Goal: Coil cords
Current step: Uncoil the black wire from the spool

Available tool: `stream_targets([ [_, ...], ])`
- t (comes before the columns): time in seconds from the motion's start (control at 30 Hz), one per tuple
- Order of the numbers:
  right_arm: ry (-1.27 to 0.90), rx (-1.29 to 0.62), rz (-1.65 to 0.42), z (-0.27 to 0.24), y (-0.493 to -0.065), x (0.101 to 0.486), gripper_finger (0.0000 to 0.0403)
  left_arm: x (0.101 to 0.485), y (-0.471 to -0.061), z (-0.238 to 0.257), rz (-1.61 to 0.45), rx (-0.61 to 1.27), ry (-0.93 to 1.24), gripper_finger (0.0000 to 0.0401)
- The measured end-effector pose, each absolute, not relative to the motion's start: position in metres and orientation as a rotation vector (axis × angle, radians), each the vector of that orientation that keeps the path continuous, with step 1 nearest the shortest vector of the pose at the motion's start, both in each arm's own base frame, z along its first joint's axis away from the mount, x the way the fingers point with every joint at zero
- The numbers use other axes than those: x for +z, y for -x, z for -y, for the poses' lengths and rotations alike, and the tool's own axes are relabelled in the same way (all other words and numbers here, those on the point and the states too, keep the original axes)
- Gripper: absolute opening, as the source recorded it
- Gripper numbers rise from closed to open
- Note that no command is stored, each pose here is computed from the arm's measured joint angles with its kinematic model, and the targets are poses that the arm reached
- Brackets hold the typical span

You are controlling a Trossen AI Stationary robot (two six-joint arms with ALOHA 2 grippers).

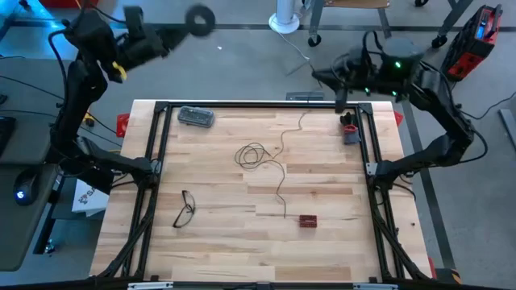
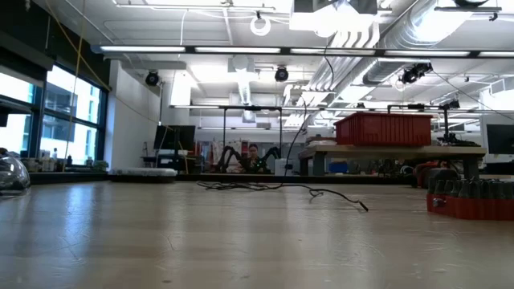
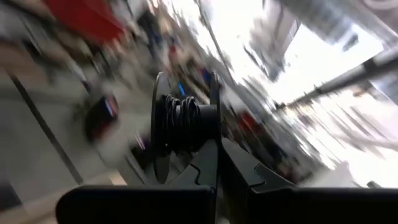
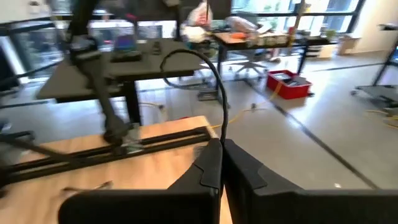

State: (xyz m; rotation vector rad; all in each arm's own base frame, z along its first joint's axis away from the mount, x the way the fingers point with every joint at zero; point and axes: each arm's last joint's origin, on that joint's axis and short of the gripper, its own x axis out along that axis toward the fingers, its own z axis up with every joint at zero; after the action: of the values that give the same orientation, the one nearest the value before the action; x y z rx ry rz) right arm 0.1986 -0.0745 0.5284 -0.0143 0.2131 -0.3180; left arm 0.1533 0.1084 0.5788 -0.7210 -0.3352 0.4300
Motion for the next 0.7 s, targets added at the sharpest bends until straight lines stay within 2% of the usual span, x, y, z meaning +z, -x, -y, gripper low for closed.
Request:
stream_targets([
  [0.2, 0.045, -0.408, -0.325, 0.044, -0.188, 0.522, 0.0, 0.576, -0.149, -0.131, 0.321, 0.384, 0.804, 0.0],
  [0.4, 0.022, -0.324, -0.353, 0.025, -0.202, 0.512, 0.0, 0.585, -0.147, -0.138, 0.457, 0.411, 0.785, 0.0],
  [0.5, 0.022, -0.244, -0.357, 0.017, -0.229, 0.494, 0.0, 0.595, -0.154, -0.144, 0.573, 0.315, 0.788, 0.0],
  [0.7, -0.026, -0.074, -0.311, 0.01, -0.294, 0.44, 0.0, 0.61, -0.175, -0.148, 0.749, -0.011, 0.86, 0.0],
])
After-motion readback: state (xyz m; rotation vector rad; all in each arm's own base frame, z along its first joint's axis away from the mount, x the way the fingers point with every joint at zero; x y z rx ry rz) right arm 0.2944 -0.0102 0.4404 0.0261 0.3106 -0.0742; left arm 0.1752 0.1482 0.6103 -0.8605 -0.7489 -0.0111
